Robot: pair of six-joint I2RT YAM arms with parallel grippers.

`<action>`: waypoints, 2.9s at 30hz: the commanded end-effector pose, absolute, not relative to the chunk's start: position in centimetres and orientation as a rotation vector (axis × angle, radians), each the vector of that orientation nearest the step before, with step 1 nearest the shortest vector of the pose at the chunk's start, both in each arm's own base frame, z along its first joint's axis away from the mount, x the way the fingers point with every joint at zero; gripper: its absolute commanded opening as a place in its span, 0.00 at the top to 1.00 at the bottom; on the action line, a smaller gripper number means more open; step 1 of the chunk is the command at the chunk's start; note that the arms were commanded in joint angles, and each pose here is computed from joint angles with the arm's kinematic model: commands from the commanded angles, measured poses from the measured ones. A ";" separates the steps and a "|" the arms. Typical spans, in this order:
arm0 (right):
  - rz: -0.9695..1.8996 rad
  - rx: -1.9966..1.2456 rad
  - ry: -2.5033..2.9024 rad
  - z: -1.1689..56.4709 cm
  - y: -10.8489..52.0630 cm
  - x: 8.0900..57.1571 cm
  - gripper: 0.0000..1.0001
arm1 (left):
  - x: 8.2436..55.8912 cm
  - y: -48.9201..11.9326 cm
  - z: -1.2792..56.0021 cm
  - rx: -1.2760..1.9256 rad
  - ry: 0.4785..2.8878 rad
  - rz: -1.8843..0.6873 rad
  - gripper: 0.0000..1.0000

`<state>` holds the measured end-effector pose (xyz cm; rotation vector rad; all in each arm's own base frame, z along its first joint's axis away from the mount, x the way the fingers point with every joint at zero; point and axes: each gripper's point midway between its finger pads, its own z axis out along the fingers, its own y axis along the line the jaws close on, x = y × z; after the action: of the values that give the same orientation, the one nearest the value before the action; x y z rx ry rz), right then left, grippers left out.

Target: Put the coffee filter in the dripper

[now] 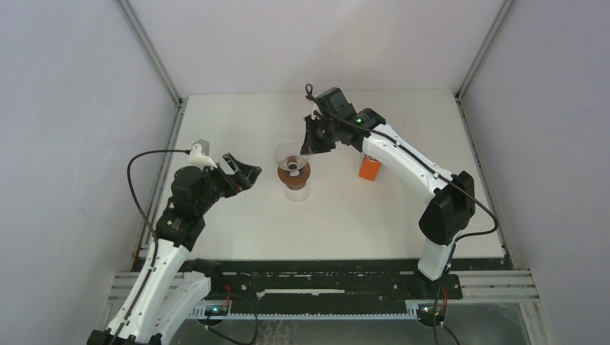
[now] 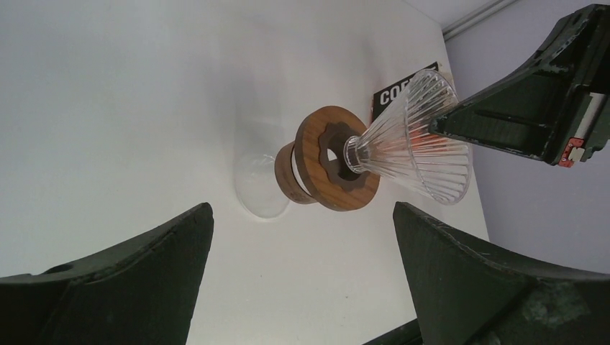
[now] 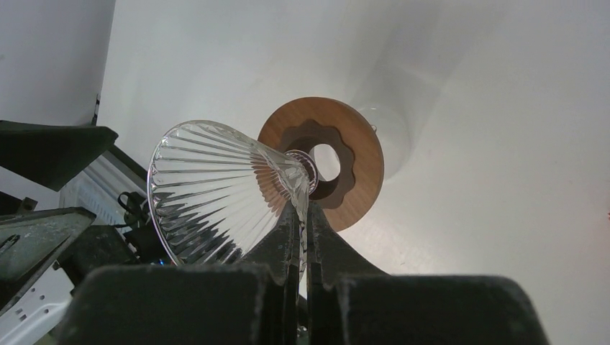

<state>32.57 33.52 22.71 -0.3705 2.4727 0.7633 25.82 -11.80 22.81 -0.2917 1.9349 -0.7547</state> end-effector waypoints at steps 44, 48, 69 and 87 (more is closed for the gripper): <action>0.626 -0.429 2.504 18.0 34.6 32.7 1.00 | 28.1 -14.6 23.5 -0.301 1.907 -0.874 0.05; 0.620 -0.434 2.504 18.1 34.5 32.6 1.00 | 29.0 -15.2 24.0 -0.299 1.906 -0.886 0.16; 0.641 -0.454 2.562 17.5 34.7 32.5 1.00 | 32.7 -16.8 25.9 -0.294 1.909 -0.881 0.56; 0.612 -0.465 2.618 16.3 34.8 32.4 1.00 | 33.0 -18.8 22.6 -0.256 2.027 -0.901 0.82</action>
<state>33.32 35.74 19.00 -0.4184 2.5229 0.7136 32.32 -17.87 19.93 -0.3094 2.0928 -0.8628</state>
